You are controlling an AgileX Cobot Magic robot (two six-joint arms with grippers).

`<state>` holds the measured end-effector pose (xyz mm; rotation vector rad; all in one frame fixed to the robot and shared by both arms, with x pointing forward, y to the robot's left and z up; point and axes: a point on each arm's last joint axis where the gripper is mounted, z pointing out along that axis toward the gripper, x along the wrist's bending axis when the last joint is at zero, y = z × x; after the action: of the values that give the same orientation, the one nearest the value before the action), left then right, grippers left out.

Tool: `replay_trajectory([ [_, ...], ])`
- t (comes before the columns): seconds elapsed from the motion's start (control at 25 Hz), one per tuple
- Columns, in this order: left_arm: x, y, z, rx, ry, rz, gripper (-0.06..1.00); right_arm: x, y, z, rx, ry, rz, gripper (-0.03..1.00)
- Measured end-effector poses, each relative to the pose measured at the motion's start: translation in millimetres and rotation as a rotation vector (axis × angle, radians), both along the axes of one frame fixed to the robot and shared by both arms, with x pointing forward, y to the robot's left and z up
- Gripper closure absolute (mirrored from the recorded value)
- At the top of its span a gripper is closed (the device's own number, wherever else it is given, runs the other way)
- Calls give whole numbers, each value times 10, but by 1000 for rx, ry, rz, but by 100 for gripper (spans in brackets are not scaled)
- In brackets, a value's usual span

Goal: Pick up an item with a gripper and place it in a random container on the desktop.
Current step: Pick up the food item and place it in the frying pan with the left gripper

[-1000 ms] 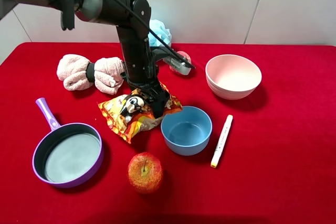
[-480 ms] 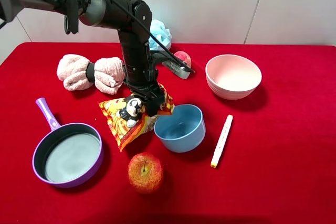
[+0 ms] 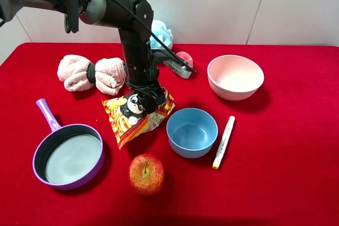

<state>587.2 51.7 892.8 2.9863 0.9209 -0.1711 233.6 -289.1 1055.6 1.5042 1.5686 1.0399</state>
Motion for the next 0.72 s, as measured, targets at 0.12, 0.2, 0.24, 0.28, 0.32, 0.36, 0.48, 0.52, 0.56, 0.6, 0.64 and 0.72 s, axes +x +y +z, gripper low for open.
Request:
replay_trajectory([
  [0.12,0,0,0,0,0,0,51,0,0,0,0,0,0,28],
  [0.2,0,0,0,0,0,0,51,0,0,0,0,0,0,28],
  [0.24,0,0,0,0,0,0,51,0,0,0,0,0,0,28],
  [0.28,3,-2,9,0,0,1,51,0,0,0,0,0,0,28],
  [0.32,8,-5,22,1,1,2,52,0,0,0,0,0,0,28],
  [0.36,14,-10,41,2,2,1,53,0,0,0,0,0,0,28],
  [0.48,34,-22,109,7,8,-4,58,0,0,0,0,0,0,28],
  [0.52,35,-24,129,10,14,-6,60,0,0,0,0,0,0,28],
  [0.56,39,-26,147,11,17,-7,60,0,0,0,0,0,0,28],
  [0.6,38,-27,164,14,23,-7,61,0,0,0,0,0,0,28],
  [0.64,40,-30,180,15,27,-8,62,0,0,0,0,0,0,28],
  [0.72,42,-34,222,15,33,-9,63,0,0,0,0,0,0,28],
])
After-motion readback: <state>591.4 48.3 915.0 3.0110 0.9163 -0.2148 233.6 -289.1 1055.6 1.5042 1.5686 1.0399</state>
